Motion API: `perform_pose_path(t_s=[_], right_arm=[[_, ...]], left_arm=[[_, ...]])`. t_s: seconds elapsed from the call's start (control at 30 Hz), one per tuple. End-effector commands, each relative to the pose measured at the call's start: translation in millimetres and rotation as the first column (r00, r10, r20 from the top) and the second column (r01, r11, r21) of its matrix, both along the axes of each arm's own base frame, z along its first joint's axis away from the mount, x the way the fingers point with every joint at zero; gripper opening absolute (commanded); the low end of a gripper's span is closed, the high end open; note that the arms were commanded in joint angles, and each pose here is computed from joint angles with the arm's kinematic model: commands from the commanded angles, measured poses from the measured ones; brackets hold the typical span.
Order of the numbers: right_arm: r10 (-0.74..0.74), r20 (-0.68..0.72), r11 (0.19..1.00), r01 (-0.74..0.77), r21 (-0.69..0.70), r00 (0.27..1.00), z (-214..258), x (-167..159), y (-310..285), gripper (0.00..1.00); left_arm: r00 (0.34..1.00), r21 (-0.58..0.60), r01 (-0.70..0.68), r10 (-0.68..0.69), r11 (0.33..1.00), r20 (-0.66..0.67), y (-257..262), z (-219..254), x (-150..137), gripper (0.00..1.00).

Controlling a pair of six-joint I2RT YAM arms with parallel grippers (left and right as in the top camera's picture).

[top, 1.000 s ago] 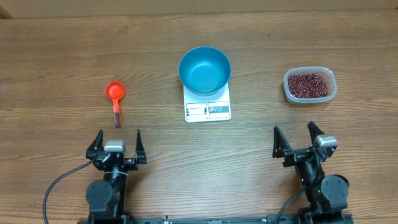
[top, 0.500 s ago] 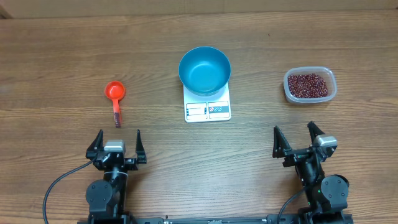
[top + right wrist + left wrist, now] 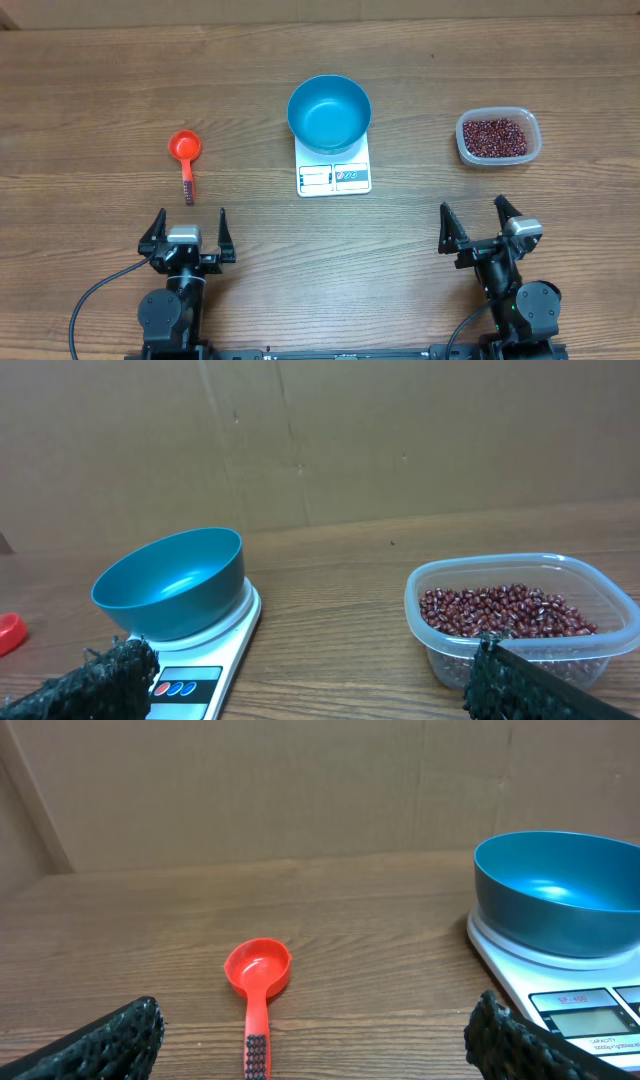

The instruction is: Scoop item into bowl and weigh 150g on scale

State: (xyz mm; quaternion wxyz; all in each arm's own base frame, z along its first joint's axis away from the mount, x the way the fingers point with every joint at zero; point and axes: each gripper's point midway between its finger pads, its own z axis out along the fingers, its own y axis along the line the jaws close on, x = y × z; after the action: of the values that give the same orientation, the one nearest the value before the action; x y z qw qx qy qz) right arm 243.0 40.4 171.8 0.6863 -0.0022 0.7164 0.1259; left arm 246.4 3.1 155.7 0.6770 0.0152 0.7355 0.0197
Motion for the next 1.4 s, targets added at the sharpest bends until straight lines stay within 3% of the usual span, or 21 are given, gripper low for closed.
perform_pose_path(t_s=[0.0, 1.07, 1.37], right_arm=[[0.002, 0.005, 1.000, -0.002, -0.003, 1.000, -1.8, 0.0, 0.7, 1.00], [0.002, 0.005, 1.000, -0.002, -0.003, 1.000, -1.8, 0.0, 0.7, 1.00], [0.002, 0.005, 1.000, -0.002, -0.003, 1.000, -1.8, 0.0, 0.7, 1.00]], left_arm=[[1.000, -0.006, 0.000, 0.000, 1.000, -0.001, 0.1, -1.4, 0.0, 0.99], [0.999, 0.033, -0.039, 0.039, 0.999, 0.002, 7.3, -0.5, -0.2, 1.00], [0.998, -0.071, 0.058, -0.057, 0.996, 0.015, -10.6, 8.2, -1.4, 1.00]])
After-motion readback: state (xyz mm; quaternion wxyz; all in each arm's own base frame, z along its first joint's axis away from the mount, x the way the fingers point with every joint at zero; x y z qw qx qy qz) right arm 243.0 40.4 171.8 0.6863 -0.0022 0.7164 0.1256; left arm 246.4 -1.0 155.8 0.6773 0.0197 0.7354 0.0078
